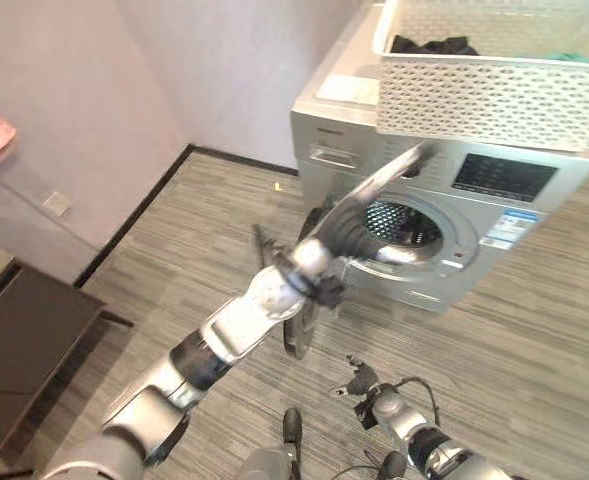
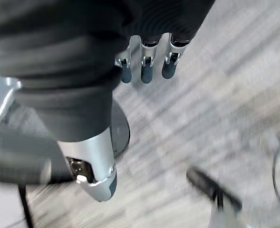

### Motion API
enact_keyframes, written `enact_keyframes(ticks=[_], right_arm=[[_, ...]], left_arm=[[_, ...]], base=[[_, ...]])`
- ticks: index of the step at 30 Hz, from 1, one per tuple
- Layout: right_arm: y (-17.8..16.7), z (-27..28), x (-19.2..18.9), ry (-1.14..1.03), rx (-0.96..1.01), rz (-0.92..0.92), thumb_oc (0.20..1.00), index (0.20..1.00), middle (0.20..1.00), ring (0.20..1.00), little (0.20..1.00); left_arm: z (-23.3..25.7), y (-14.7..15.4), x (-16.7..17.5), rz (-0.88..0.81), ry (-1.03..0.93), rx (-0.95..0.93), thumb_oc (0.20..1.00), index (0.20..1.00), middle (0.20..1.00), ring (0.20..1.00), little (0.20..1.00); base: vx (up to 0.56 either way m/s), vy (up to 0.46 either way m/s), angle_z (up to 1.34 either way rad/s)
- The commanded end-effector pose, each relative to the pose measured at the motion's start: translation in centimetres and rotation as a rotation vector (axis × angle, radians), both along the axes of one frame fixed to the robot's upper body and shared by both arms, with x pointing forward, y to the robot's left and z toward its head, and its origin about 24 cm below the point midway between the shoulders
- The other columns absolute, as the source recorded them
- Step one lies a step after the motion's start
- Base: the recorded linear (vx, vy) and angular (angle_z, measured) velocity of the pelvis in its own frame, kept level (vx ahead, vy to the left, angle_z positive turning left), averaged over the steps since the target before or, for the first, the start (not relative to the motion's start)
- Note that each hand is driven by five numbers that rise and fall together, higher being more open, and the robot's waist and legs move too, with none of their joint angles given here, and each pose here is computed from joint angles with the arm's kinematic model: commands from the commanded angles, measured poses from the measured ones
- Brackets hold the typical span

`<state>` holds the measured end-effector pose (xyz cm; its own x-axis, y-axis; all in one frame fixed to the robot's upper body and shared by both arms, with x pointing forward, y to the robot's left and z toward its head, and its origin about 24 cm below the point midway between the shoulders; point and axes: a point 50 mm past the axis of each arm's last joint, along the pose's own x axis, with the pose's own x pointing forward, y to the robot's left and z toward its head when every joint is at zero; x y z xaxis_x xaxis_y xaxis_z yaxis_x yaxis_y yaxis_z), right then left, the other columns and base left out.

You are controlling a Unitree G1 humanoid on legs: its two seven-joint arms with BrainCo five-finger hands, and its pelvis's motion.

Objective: Grab the laundry basket,head to the washer,open it,put in the laundry and shut it.

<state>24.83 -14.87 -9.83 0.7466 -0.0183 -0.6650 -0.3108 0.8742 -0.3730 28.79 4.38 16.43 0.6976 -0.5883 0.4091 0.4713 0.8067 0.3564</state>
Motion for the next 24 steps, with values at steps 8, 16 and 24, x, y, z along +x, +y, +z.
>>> enact_keyframes(ticks=[8, 16, 24], right_arm=[[2.3, 6.3, 7.0, -0.265, 0.110, -0.078, 1.000, 1.000, 1.000, 1.000, 1.000], [1.9, 8.8, 9.4, -0.329, 0.130, -0.141, 1.000, 1.000, 1.000, 1.000, 1.000], [3.6, 12.5, 11.7, -0.439, 0.185, -0.111, 1.000, 1.000, 1.000, 1.000, 1.000]], left_arm=[[5.0, 0.5, 0.5, 0.005, -0.139, -0.162, 1.000, 1.000, 1.000, 1.000, 1.000], [4.5, -1.0, 0.6, -0.056, -0.065, -0.192, 1.000, 1.000, 1.000, 1.000, 1.000], [3.9, -3.0, 0.6, -0.143, 0.062, -0.268, 1.000, 1.000, 1.000, 1.000, 1.000]], base=[[-0.01, 0.024, 0.10], [-0.02, 0.034, 0.04], [-0.04, 0.040, 0.01]])
